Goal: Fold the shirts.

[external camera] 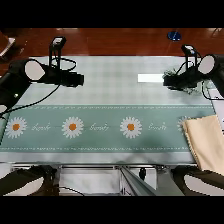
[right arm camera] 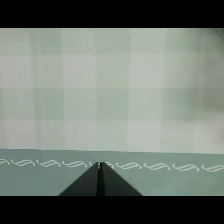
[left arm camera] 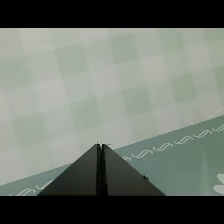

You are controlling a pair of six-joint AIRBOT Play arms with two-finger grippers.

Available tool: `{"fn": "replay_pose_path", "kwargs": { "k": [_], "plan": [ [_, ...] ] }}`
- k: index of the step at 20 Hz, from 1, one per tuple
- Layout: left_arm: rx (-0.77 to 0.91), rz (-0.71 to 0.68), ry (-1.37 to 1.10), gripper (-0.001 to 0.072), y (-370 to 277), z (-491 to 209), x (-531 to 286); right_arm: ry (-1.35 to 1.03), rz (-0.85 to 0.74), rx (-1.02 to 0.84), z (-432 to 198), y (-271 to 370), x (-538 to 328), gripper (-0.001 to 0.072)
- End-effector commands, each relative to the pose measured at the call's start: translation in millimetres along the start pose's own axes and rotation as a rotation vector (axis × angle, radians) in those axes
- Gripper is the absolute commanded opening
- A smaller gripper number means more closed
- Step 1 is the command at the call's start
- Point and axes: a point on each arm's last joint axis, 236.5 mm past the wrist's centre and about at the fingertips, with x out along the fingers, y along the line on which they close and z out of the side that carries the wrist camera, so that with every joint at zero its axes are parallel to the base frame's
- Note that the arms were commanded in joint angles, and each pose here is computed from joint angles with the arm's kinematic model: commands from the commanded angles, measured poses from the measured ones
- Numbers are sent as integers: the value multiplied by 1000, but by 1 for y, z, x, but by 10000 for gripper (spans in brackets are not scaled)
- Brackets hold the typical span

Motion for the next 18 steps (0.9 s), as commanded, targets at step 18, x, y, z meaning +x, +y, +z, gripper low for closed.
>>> {"fn": "replay_pose_path", "kwargs": {
  "k": [18],
  "plan": [
    [-1,1,0,18,1,0,0,-100,1,-6,24,0,-1,32]
  ]
}}
